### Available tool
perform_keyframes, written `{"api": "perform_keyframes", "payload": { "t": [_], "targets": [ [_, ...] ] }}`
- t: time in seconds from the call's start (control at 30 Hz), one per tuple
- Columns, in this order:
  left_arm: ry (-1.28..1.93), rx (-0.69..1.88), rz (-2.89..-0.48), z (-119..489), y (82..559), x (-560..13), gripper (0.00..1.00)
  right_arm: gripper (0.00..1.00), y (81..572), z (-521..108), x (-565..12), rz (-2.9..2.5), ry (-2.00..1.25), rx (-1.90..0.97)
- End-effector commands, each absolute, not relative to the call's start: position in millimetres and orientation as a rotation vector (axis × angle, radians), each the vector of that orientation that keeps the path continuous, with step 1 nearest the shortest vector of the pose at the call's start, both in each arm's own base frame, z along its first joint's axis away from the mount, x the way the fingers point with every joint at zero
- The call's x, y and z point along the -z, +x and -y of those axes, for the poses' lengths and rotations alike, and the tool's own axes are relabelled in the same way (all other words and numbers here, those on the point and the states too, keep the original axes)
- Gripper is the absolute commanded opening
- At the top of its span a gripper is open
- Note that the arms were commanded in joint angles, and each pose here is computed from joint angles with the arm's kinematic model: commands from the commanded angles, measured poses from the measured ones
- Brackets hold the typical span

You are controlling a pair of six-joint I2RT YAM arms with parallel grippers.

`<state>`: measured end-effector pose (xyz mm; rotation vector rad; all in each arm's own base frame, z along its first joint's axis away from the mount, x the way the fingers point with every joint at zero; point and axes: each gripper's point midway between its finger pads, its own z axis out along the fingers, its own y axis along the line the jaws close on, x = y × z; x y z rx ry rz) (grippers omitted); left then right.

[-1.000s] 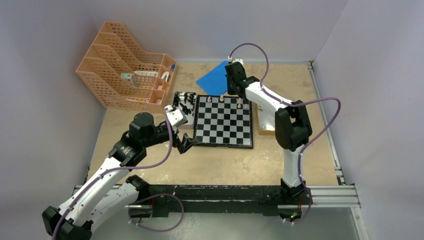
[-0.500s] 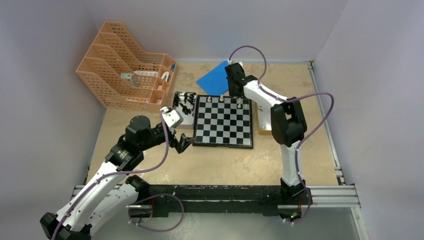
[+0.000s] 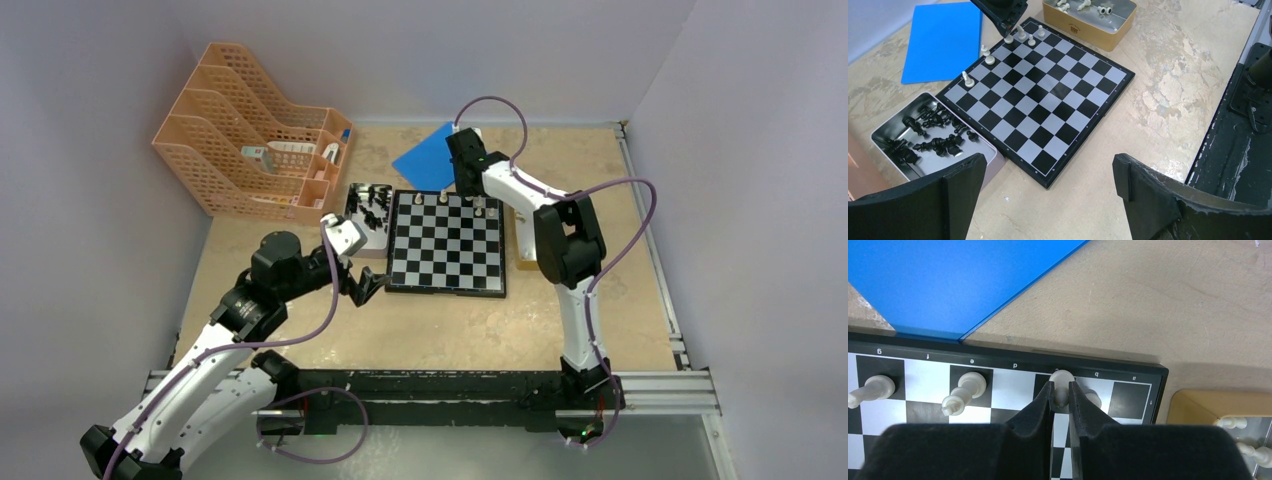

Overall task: Set up the chess pieces on the board
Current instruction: Place the chess piece on the chessboard.

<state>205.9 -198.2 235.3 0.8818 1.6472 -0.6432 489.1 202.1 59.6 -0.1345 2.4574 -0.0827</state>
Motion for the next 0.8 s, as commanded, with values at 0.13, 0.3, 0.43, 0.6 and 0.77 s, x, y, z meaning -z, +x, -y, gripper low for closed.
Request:
{"api": "perform_keyframes", "payload": {
  "t": [0.13, 0.3, 0.43, 0.6, 0.77],
  "targets": [
    [0.882, 0.626, -1.603, 198.0, 207.7, -246.0, 1.0, 0.17, 485.7, -205.3, -66.7, -2.482, -0.157, 0.046],
    [0.885, 0.63, -1.605, 198.7, 207.6, -245.5, 1.0, 0.18, 480.3, -205.8, -63.0, -2.502, -0.157, 0.033],
    [0.888, 0.632, -1.608, 199.1, 207.5, -244.7, 1.0, 0.18, 478.2, -204.9, -61.0, -2.511, -0.154, 0.036],
    [0.887, 0.632, -1.605, 198.9, 207.1, -245.7, 1.0, 0.19, 478.5, -204.1, -61.5, -2.512, -0.149, 0.043],
    [0.889, 0.63, -1.609, 198.7, 207.5, -244.5, 1.0, 0.21, 478.2, -207.7, -61.3, -2.517, -0.156, 0.021]
  ]
}}
